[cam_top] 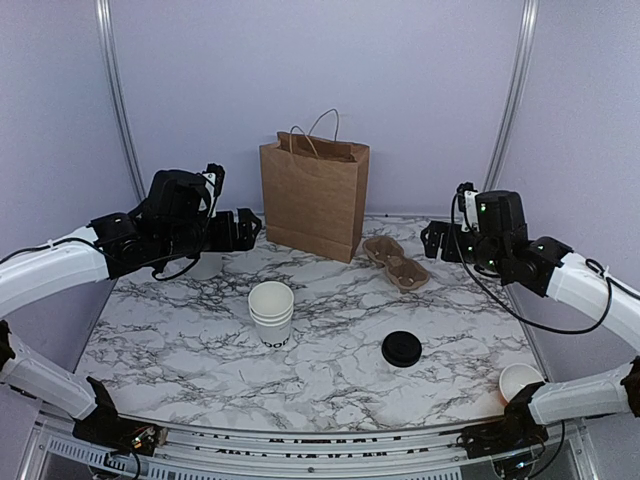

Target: Pack the takeout coffee

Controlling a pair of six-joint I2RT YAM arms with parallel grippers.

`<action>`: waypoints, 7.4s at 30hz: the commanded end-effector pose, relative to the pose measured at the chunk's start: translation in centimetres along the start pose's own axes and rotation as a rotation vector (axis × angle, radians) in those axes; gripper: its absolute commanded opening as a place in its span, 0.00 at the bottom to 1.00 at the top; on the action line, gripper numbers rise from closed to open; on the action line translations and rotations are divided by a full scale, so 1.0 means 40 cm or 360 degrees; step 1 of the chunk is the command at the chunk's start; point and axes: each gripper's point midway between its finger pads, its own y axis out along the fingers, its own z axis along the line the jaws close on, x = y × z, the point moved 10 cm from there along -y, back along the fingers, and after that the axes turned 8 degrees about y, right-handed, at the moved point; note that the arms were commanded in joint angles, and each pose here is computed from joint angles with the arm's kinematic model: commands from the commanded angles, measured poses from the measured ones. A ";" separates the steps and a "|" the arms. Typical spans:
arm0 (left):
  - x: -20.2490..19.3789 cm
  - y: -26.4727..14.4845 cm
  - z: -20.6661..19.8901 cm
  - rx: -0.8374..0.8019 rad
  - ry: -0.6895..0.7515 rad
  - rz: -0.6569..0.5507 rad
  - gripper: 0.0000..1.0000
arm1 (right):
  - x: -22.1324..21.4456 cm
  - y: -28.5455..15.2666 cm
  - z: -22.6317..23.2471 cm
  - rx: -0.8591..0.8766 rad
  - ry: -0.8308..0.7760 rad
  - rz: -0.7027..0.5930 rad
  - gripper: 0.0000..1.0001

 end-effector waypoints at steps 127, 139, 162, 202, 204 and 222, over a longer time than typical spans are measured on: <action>-0.153 -0.069 0.147 -0.0034 -0.0193 0.0135 0.99 | -0.161 0.223 0.632 0.0721 -0.0330 0.0831 0.00; -0.160 -0.064 0.146 -0.0072 -0.0219 0.0180 0.99 | -0.056 0.227 0.626 0.0739 -0.0293 0.0700 0.00; -0.124 -0.048 0.142 -0.0026 -0.0228 0.0128 0.99 | 0.073 0.046 0.525 0.0706 -0.0287 0.0489 0.00; -0.079 -0.005 0.133 -0.0018 -0.0322 0.0037 0.99 | -0.357 0.067 0.344 0.0434 -0.0392 0.0947 0.28; -0.082 -0.009 0.137 -0.0011 -0.0326 0.0034 0.99 | -0.348 0.062 0.345 0.0427 -0.0395 0.0941 0.32; -0.052 0.004 0.135 -0.0004 -0.0355 0.0023 0.99 | -0.185 -0.011 0.225 0.0365 -0.0315 0.0709 0.49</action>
